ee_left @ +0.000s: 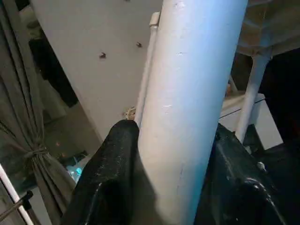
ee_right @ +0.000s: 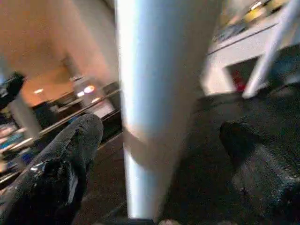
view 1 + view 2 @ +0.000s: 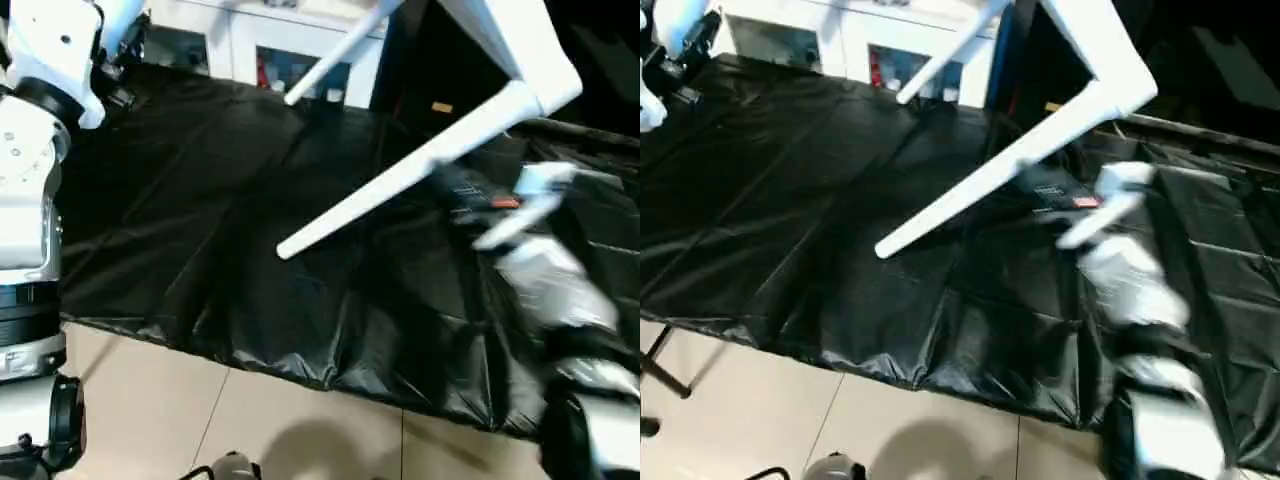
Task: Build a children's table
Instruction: Flip table
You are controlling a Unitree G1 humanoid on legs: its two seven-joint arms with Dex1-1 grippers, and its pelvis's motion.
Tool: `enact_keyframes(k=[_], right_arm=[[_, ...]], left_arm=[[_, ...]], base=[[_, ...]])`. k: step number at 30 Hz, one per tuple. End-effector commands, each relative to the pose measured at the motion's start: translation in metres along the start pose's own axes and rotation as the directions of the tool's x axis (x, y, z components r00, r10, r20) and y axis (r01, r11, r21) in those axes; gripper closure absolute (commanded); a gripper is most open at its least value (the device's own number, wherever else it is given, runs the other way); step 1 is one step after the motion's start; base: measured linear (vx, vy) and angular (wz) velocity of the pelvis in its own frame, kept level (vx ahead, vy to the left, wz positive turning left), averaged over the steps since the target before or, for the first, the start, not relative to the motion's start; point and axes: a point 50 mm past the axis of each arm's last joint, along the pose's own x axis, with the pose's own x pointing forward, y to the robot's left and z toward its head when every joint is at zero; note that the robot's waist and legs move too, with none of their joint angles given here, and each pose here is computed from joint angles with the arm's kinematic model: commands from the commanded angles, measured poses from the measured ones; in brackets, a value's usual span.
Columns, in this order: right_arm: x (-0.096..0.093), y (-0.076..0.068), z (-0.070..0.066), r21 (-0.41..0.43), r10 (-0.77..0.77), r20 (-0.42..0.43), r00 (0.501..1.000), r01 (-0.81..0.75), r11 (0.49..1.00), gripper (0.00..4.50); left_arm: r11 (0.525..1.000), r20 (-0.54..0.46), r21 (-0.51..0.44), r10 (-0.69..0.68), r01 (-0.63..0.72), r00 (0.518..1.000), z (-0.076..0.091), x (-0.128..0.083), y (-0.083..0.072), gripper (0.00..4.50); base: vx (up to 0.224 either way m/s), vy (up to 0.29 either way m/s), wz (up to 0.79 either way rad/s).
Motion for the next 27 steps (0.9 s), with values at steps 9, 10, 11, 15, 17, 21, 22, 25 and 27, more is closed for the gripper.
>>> enact_keyframes(k=[9, 10, 11, 15, 17, 21, 22, 25, 27], right_arm=[[0.026, 0.012, 0.0, -0.012, 0.132, -0.022, 0.991, -0.132, 0.991, 0.54], [0.03, 0.017, 0.0, -0.007, 0.173, -0.029, 0.984, -0.173, 0.985, 0.67], [0.031, 0.019, -0.001, -0.005, 0.193, -0.032, 0.981, -0.193, 0.981, 0.67], [0.032, 0.025, -0.003, -0.01, 0.267, -0.07, 0.961, -0.269, 0.963, 0.99], [0.03, 0.026, -0.002, -0.013, 0.289, -0.077, 0.954, -0.291, 0.957, 1.14], [0.025, 0.03, 0.001, -0.023, 0.329, -0.103, 0.939, -0.333, 0.943, 1.49], [0.024, 0.031, 0.001, -0.026, 0.335, -0.109, 0.936, -0.339, 0.94, 1.54], [0.02, 0.036, 0.003, -0.042, 0.36, -0.131, 0.924, -0.368, 0.929, 1.8], [0.018, 0.038, 0.004, -0.054, 0.368, -0.143, 0.919, -0.379, 0.924, 1.94]], left_arm=[[0.996, -0.079, -0.072, -0.056, 0.051, 0.995, -0.024, -0.006, -0.016, 2.74], [0.995, -0.091, -0.086, -0.065, 0.057, 0.994, -0.028, -0.007, -0.018, 2.75], [0.994, -0.096, -0.09, -0.07, 0.061, 0.993, -0.03, -0.008, -0.02, 2.75], [0.991, -0.124, -0.106, -0.092, 0.079, 0.988, -0.04, -0.012, -0.029, 2.76], [0.989, -0.132, -0.123, -0.1, 0.084, 0.986, -0.044, -0.013, -0.032, 2.77], [0.984, -0.149, -0.14, -0.135, 0.114, 0.98, -0.052, -0.016, -0.042, 2.83], [0.983, -0.152, -0.14, -0.142, 0.121, 0.978, -0.054, -0.016, -0.043, 2.86], [0.976, -0.164, -0.158, -0.175, 0.149, 0.971, -0.062, -0.018, -0.053, 2.89], [0.973, -0.169, -0.164, -0.191, 0.164, 0.967, -0.066, -0.018, -0.058, 2.9]], base=[[0.0, 0.0, 0.0], [0.0, 0.0, 0.0], [0.0, 0.0, 0.0], [0.0, 0.0, 0.0], [0.0, 0.0, 0.0], [0.0, 0.0, 0.0], [0.0, 0.0, 0.0], [0.0, 0.0, 0.0], [0.0, 0.0, 0.0]])
